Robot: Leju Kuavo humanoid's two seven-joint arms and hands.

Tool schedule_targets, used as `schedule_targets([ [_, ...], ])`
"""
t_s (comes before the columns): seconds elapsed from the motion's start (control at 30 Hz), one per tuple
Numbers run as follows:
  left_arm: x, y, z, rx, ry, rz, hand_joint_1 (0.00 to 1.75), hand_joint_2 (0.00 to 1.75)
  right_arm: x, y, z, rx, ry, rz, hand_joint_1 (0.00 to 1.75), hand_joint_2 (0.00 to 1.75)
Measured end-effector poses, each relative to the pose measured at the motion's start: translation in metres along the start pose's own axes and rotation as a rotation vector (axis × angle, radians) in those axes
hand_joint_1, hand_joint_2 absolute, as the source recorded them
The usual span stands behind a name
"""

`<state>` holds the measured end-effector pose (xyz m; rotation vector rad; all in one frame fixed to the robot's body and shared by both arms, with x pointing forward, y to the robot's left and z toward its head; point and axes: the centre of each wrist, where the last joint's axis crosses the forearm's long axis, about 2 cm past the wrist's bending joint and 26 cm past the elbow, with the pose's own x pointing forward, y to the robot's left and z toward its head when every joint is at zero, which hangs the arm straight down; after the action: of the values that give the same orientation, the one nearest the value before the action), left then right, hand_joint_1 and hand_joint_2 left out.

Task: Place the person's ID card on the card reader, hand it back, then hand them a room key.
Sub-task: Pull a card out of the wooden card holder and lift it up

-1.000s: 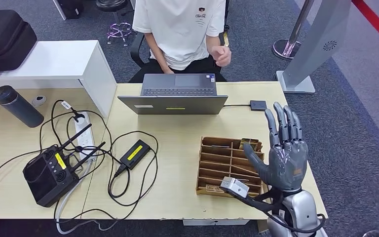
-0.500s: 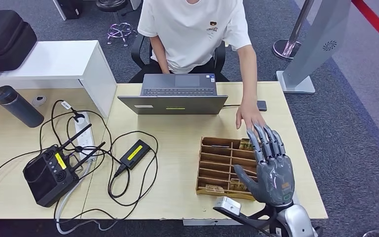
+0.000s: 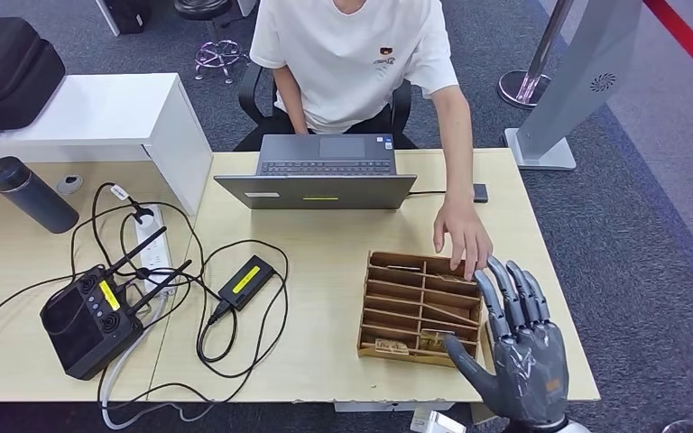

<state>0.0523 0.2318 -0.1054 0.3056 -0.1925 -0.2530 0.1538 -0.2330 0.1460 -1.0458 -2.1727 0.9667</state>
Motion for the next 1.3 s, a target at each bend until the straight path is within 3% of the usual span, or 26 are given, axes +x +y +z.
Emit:
schedule_targets([
  [0.23, 0.000, 0.000, 0.000, -0.002, 0.012, 0.024, 0.00, 1.75, 0.023, -0.022, 0.033, 0.053, 0.121, -0.084, 0.00, 1.75],
  [0.47, -0.001, 0.000, 0.000, -0.003, 0.018, 0.036, 0.00, 1.75, 0.048, -0.015, 0.062, 0.215, 0.188, -0.261, 0.00, 1.75],
  [0.73, -0.001, 0.000, 0.000, -0.003, 0.018, 0.036, 0.00, 1.75, 0.051, -0.004, 0.081, 0.310, 0.182, -0.311, 0.00, 1.75],
  [1.0, 0.000, -0.001, 0.000, -0.005, 0.016, 0.036, 0.00, 1.75, 0.043, 0.035, 0.092, 0.370, 0.113, -0.388, 0.00, 1.75],
  [1.3, 0.001, -0.001, 0.001, -0.004, 0.009, 0.022, 0.00, 1.75, 0.038, 0.077, 0.084, 0.335, -0.033, -0.239, 0.00, 1.75],
])
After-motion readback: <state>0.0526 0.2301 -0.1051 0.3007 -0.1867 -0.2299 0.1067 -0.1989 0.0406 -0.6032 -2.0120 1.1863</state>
